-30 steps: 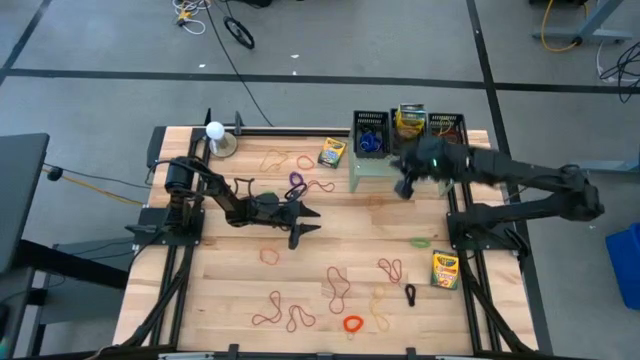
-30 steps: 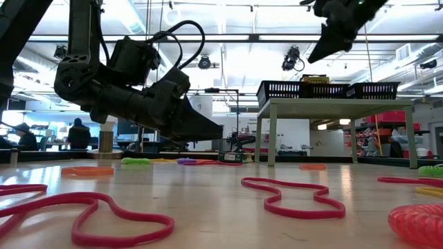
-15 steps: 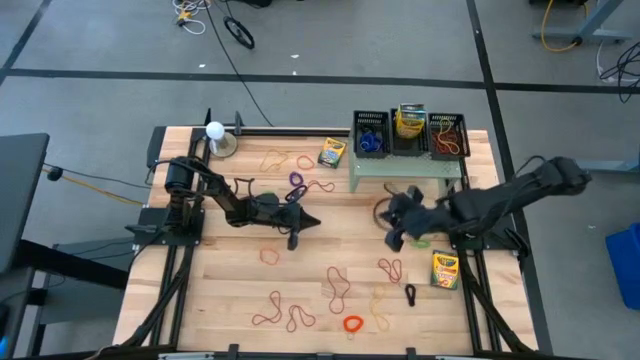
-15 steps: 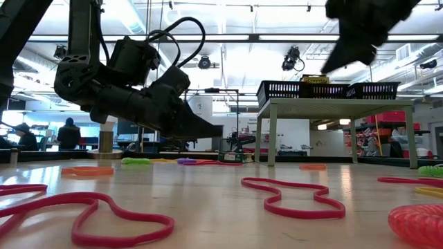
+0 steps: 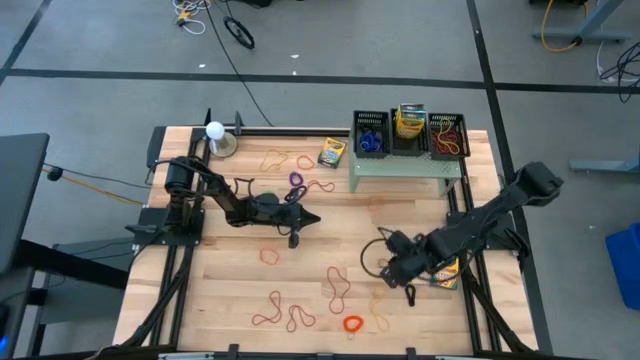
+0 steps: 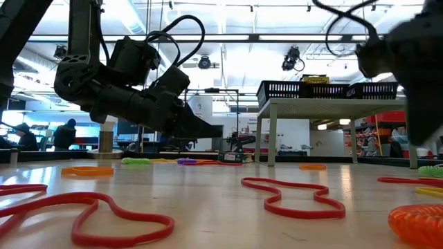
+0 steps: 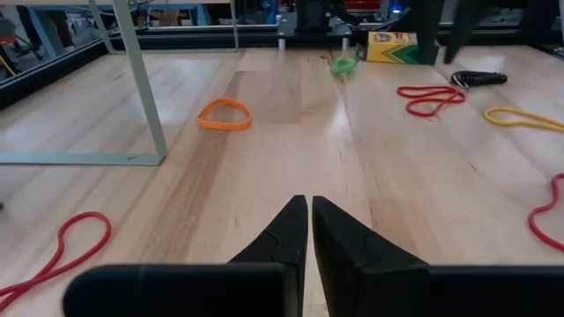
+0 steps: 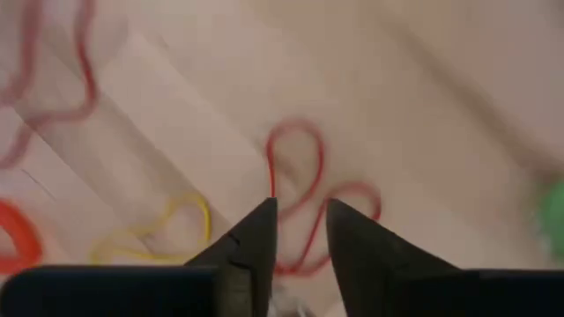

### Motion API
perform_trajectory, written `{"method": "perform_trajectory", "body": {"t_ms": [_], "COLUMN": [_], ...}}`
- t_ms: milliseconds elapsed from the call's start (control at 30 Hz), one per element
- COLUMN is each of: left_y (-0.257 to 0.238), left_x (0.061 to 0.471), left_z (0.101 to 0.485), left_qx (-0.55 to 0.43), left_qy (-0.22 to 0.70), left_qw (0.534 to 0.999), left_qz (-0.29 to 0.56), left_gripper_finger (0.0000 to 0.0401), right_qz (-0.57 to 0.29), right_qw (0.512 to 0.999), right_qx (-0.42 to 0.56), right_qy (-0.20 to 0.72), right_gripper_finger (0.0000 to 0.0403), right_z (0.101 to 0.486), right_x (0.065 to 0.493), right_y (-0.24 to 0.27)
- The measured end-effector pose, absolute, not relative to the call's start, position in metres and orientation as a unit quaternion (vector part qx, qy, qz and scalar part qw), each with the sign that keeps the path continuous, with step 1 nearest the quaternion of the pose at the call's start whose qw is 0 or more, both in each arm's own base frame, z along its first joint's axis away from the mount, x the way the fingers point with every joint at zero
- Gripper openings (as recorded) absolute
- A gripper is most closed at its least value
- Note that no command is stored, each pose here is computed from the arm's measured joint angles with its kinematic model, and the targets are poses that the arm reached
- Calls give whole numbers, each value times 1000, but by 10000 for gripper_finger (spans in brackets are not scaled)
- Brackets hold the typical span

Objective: Pick & Place Office Desk Supplies
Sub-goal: Put the red rubber band into the right black basket on the shelf

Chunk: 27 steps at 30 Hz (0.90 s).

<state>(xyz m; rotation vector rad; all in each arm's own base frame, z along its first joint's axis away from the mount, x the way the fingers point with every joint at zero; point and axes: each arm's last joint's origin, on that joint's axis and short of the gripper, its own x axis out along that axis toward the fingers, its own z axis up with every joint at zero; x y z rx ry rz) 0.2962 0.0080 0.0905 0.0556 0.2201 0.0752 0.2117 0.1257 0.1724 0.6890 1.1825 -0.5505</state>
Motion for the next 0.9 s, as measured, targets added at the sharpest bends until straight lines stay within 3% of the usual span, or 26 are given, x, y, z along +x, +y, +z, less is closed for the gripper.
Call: {"method": "perform_trajectory", "body": {"t_ms": [300, 500, 667, 900], "left_y": [8, 8, 8, 9], "left_x": [296, 296, 296, 296], "left_z": [90, 89, 88, 88], "left_qx": [32, 32, 28, 29], "left_qy": [114, 119, 121, 121], "left_qw": [992, 992, 992, 991], "left_qz": [37, 37, 37, 47], "left_gripper_finger": [28, 28, 28, 28], "right_qz": [-256, -272, -279, -277], "right_qw": [694, 676, 675, 677], "right_qx": [320, 303, 297, 289], "right_qy": [592, 615, 616, 618], "right_gripper_finger": [191, 200, 165, 49], "right_z": [152, 137, 135, 135], "right_x": [230, 235, 235, 235], "right_y": [145, 147, 146, 144]}}
